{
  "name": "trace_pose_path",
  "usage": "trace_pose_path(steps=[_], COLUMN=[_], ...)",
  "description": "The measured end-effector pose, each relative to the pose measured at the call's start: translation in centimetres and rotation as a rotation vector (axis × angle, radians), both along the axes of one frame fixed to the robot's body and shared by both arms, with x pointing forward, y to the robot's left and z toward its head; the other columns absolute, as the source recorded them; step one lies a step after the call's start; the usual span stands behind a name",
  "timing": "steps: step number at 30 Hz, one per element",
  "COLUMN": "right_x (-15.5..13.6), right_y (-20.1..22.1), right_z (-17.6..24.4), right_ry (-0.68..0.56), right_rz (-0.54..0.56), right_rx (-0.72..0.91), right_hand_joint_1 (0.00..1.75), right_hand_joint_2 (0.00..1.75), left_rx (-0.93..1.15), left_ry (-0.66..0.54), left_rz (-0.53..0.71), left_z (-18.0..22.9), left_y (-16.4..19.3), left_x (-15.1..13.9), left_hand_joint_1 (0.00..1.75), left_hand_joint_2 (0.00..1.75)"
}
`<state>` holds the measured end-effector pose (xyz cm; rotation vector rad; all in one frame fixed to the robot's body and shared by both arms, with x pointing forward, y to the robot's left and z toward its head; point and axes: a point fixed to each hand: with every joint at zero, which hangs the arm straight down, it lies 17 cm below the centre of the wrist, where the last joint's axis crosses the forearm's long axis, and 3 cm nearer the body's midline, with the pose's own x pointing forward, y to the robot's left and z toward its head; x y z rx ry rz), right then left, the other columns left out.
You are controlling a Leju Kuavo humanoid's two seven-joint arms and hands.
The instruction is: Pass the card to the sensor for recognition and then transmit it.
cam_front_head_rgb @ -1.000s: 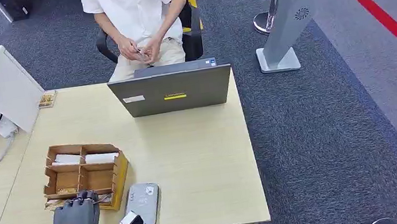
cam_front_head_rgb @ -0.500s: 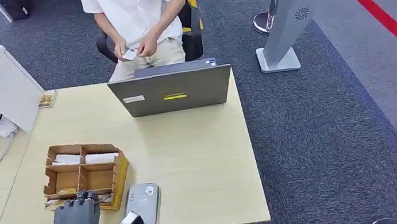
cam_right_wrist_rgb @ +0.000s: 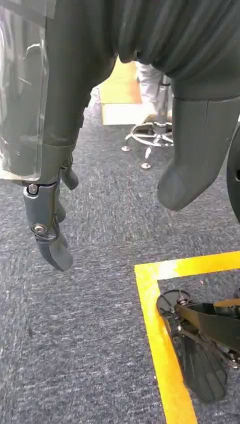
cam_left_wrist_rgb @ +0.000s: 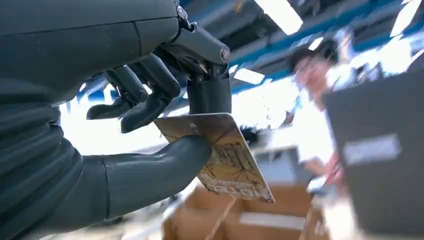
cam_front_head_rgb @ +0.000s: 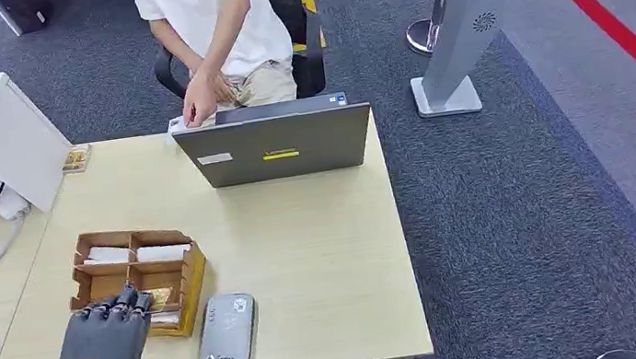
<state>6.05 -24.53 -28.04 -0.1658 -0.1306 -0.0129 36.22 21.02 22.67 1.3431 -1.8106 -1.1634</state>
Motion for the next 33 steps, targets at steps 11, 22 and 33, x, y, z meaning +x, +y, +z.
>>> trace_pose_path(steps=[11, 22, 33], right_x=[-0.2, -0.3, 0.7], right_y=[0.6, 0.7, 1.2], right_z=[0.0, 0.0, 0.1], right_ry=[-0.001, 0.003, -0.007], right_rz=[-0.024, 0.034, 0.163], right_rx=[0.01, 0.005, 0.001], right_hand_joint_1=[0.0, 0.0, 0.0], right_hand_joint_2=[1.75, 1.75, 1.75], left_rx=[0.02, -0.029, 0.061], left_ry=[-0.162, -0.337, -0.405], left_rz=[-0.112, -0.075, 0.144], left_z=[6.1, 12.9, 15.8], left_y=[-2.2, -2.2, 2.6], left_x=[-1.9, 0.2, 11.7], left_hand_joint_1=[1.75, 1.75, 1.75], left_hand_joint_2=[1.75, 1.75, 1.75])
